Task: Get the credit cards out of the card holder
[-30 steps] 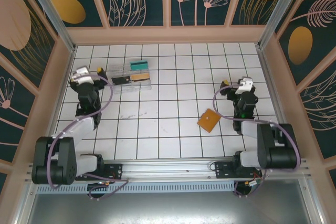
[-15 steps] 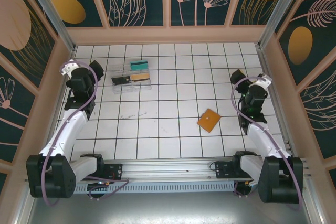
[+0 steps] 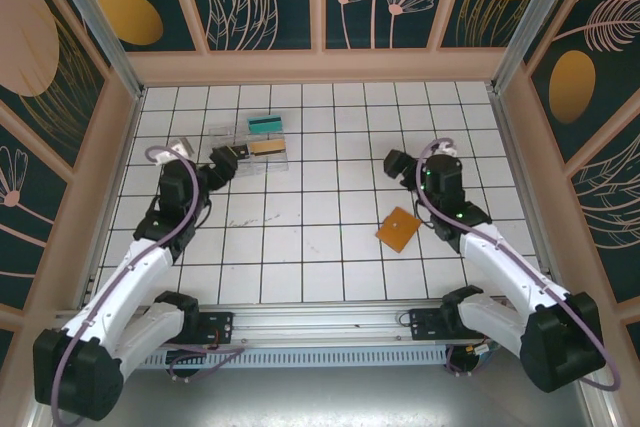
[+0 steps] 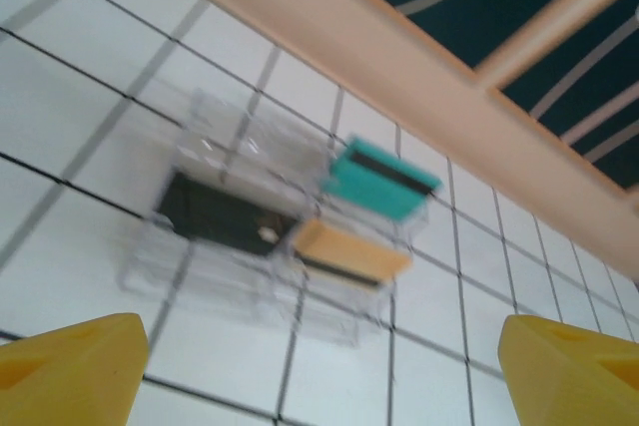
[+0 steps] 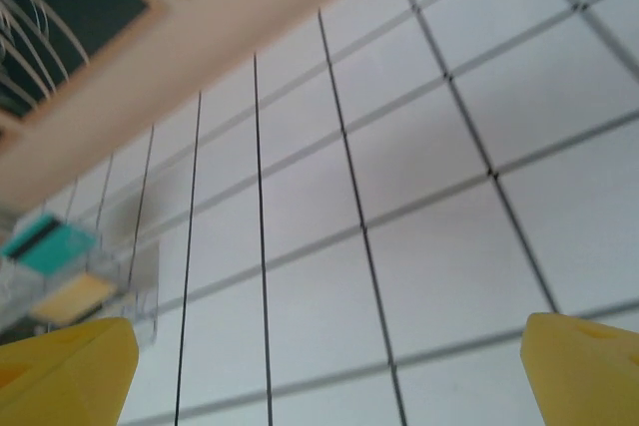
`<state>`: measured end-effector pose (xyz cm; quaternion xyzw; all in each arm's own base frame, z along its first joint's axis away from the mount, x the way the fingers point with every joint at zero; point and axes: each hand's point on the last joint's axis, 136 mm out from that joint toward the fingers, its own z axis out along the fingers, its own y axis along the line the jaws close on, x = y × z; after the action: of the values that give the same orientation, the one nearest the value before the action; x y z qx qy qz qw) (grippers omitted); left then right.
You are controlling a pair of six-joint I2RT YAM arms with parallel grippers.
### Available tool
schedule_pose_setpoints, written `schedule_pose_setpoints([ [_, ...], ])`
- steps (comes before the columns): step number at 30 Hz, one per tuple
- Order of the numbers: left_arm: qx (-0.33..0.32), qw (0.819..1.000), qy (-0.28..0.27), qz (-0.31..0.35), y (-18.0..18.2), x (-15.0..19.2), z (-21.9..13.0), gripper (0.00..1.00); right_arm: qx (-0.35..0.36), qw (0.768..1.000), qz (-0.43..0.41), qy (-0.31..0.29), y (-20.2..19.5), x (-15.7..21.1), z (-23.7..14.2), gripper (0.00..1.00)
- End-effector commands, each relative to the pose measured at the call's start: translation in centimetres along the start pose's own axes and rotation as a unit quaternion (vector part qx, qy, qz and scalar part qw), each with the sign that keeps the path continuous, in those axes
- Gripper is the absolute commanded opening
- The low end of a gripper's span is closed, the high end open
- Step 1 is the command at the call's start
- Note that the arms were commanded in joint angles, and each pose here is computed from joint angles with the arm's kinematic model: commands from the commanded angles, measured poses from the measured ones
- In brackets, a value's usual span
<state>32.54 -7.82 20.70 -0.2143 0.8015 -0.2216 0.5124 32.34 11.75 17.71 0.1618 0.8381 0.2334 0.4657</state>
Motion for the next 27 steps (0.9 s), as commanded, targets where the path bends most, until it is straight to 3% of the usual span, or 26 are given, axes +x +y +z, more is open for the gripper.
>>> schedule_pose_setpoints([
  [1, 0.029, 0.999, 0.039, 0.007, -1.4, 3.2, -0.1, 0.90, 0.049, 0.997, 0.022, 0.046, -2.5, 4.3, -1.2, 0.99],
  [7, 0.061, 0.992, 0.105, 0.036, -4.5, 7.9, 1.0, 0.90, 0.048, 0.986, 0.092, 0.134, -5.6, 11.1, -2.7, 0.99],
  [10, 0.079, 0.988, 0.126, 0.040, -5.9, 9.1, 1.4, 0.99, 0.066, 0.981, 0.110, 0.143, -7.2, 12.7, -3.1, 0.99],
  [13, 0.100, 0.986, 0.121, 0.049, -6.6, 9.4, 1.4, 0.99, 0.078, 0.979, 0.120, 0.147, -8.4, 13.8, -3.1, 0.99],
  [27, 0.114, 0.983, 0.135, 0.052, -7.6, 10.2, 1.2, 0.99, -0.107, 0.970, 0.069, 0.207, -0.2, 13.6, -0.2, 0.99],
])
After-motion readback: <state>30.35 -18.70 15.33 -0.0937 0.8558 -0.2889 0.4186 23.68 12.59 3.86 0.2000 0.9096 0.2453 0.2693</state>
